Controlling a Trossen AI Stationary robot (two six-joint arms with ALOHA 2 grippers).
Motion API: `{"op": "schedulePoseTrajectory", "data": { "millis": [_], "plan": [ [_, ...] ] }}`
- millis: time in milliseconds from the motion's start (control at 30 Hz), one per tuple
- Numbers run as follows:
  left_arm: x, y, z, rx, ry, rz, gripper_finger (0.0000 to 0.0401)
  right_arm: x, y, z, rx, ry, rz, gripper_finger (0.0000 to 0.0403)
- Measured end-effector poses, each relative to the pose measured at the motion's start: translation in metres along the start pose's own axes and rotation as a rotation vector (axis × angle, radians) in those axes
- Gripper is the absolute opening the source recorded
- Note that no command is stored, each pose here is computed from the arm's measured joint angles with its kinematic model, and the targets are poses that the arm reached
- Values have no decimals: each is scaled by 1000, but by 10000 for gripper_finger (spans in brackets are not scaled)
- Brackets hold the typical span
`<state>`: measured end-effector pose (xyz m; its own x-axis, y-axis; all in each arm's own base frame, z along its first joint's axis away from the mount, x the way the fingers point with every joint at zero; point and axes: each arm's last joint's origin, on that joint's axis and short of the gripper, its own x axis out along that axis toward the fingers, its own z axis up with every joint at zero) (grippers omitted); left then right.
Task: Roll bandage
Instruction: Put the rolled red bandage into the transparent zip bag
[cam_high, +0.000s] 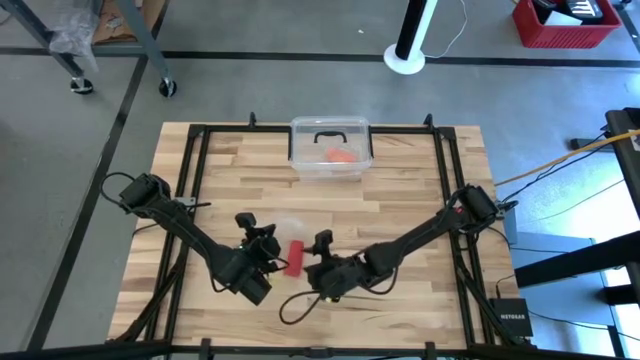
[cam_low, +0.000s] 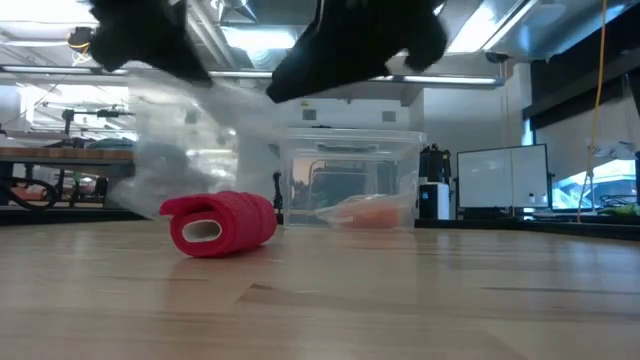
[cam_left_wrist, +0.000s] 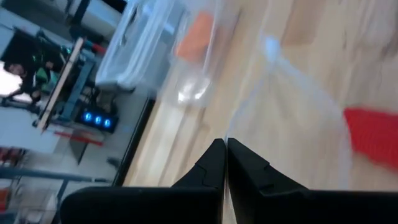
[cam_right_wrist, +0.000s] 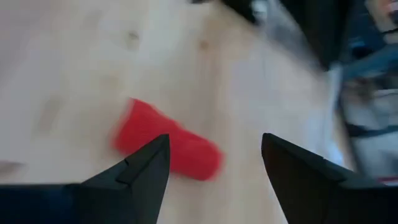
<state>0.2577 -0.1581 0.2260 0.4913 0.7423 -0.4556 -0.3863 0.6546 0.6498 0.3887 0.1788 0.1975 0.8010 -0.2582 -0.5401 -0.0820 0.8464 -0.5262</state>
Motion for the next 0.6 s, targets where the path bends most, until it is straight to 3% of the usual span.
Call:
{"op": "schedulePoseTrajectory", "data": {
  "millis": [233, 333, 600],
  "plan": [
    [-12, 7, -13, -31, 53, 23, 3, 8, 8, -2, 280, -92, 132, 255],
    [-15, 10, -17, -54, 77, 31, 3, 22, 19, -11, 328, -80, 141, 255],
    [-26, 7, -22, -61, 80, 3, 3, 55, 40, -17, 317, -86, -23, 255]
  ]
}}
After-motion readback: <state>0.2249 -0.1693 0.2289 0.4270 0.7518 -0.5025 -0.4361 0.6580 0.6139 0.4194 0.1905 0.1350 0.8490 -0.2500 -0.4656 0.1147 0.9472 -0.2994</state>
